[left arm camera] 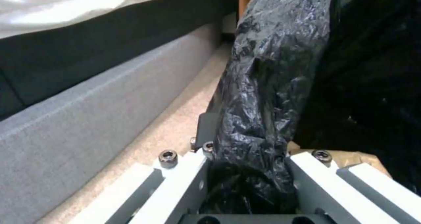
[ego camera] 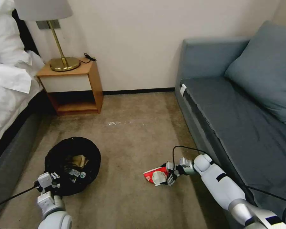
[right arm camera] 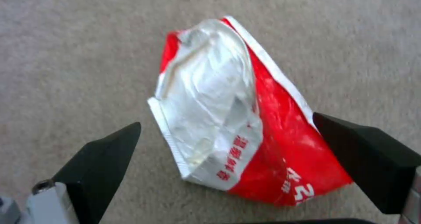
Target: Pick up the trash bin, then pick up the garbage on the floor and place it into the trash bin.
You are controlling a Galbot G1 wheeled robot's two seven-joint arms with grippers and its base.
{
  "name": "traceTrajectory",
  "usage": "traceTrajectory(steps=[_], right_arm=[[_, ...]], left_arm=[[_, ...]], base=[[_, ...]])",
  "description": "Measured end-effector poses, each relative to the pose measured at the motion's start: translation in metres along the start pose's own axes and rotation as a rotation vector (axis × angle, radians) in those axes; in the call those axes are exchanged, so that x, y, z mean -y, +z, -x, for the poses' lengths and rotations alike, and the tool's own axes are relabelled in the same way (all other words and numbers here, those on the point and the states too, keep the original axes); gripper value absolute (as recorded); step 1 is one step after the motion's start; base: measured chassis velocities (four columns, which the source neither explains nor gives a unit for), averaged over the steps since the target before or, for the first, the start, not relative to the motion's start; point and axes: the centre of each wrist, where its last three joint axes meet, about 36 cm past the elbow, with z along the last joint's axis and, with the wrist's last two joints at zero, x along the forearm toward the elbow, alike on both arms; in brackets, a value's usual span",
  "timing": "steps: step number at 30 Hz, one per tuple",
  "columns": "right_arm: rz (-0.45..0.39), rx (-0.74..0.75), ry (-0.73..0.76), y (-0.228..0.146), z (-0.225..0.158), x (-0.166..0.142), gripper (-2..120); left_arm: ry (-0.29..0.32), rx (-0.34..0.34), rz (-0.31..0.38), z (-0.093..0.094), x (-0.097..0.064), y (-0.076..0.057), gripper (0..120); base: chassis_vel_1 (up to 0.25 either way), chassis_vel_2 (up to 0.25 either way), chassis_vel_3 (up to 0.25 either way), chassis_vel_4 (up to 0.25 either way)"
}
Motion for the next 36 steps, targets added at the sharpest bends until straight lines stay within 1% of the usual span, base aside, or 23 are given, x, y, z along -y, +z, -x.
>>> traceTrajectory(steps=[5, 9, 10, 11, 14, 15, 16, 19, 20, 21, 25, 26, 29, 30, 31, 32, 34, 35, 36], right_arm=[[0.031, 0.022, 0.018, 0.003, 0.015, 0.000, 100], [0.034, 0.025, 0.038, 0.002, 0.024, 0.000, 100], [0.039, 0.028, 0.047, 0.003, 0.030, -0.001, 96], [0.039, 0.028, 0.047, 0.003, 0.030, -0.001, 96], [0.037, 0.023, 0.062, 0.004, 0.032, -0.001, 83], [0.034, 0.022, 0.064, 0.005, 0.032, -0.001, 80], [0.034, 0.022, 0.064, 0.005, 0.032, -0.001, 80], [0.027, 0.023, 0.066, 0.006, 0.032, -0.002, 68], [0.025, 0.025, 0.067, 0.006, 0.031, -0.002, 62], [0.025, 0.025, 0.067, 0.006, 0.031, -0.002, 62], [0.019, 0.041, 0.077, 0.007, 0.031, -0.002, 42], [0.019, 0.041, 0.077, 0.007, 0.031, -0.002, 42], [0.023, 0.057, 0.084, 0.006, 0.031, -0.002, 30], [0.023, 0.057, 0.084, 0.006, 0.031, -0.002, 30], [0.029, 0.066, 0.091, 0.004, 0.032, -0.002, 24], [0.031, 0.070, 0.094, 0.004, 0.032, -0.002, 21], [0.036, 0.083, 0.101, 0.002, 0.033, -0.001, 11], [0.036, 0.083, 0.101, 0.002, 0.033, -0.001, 11], [0.039, 0.090, 0.105, 0.001, 0.033, -0.001, 6]], left_arm=[[-0.002, -0.001, -0.002, 0.002, 0.001, 0.001, 4], [-0.005, -0.001, -0.004, 0.002, 0.001, 0.001, 4], [-0.007, -0.001, -0.007, 0.003, 0.000, 0.000, 4], [-0.007, -0.001, -0.007, 0.003, 0.000, 0.000, 4], [-0.010, 0.002, -0.012, 0.006, 0.000, -0.001, 4], [-0.010, 0.003, -0.014, 0.006, 0.000, -0.001, 4], [-0.010, 0.003, -0.014, 0.006, 0.000, -0.001, 4], [-0.011, 0.003, -0.017, 0.007, 0.000, -0.001, 4], [-0.012, 0.002, -0.018, 0.008, 0.000, 0.000, 4], [-0.012, 0.002, -0.018, 0.008, 0.000, 0.000, 4], [-0.010, 0.001, -0.019, 0.007, 0.001, 0.000, 4], [-0.010, 0.001, -0.019, 0.007, 0.001, 0.000, 4], [-0.010, -0.001, -0.018, 0.006, 0.001, 0.001, 4], [-0.010, -0.001, -0.018, 0.006, 0.001, 0.001, 4], [-0.010, -0.003, -0.018, 0.006, 0.000, 0.002, 4], [-0.010, -0.003, -0.018, 0.005, 0.000, 0.002, 4], [-0.010, -0.005, -0.017, 0.003, -0.001, 0.003, 4], [-0.010, -0.005, -0.017, 0.003, -0.001, 0.003, 4], [-0.009, -0.004, -0.018, 0.003, -0.001, 0.003, 4]], base=[[0.000, 0.000, 0.000, 0.000], [0.000, 0.000, 0.000, 0.000], [0.000, 0.000, 0.000, 0.000], [0.000, 0.000, 0.000, 0.000], [0.000, 0.000, 0.000, 0.000], [0.000, 0.000, 0.000, 0.000], [0.000, 0.000, 0.000, 0.000], [0.000, 0.000, 0.000, 0.000], [0.000, 0.000, 0.000, 0.000], [0.000, 0.000, 0.000, 0.000], [0.000, 0.000, 0.000, 0.000], [0.000, 0.000, 0.000, 0.000], [0.000, 0.000, 0.000, 0.000], [0.000, 0.000, 0.000, 0.000], [0.000, 0.000, 0.000, 0.000], [0.000, 0.000, 0.000, 0.000], [0.000, 0.000, 0.000, 0.000], [0.000, 0.000, 0.000, 0.000], [0.000, 0.000, 0.000, 0.000]])
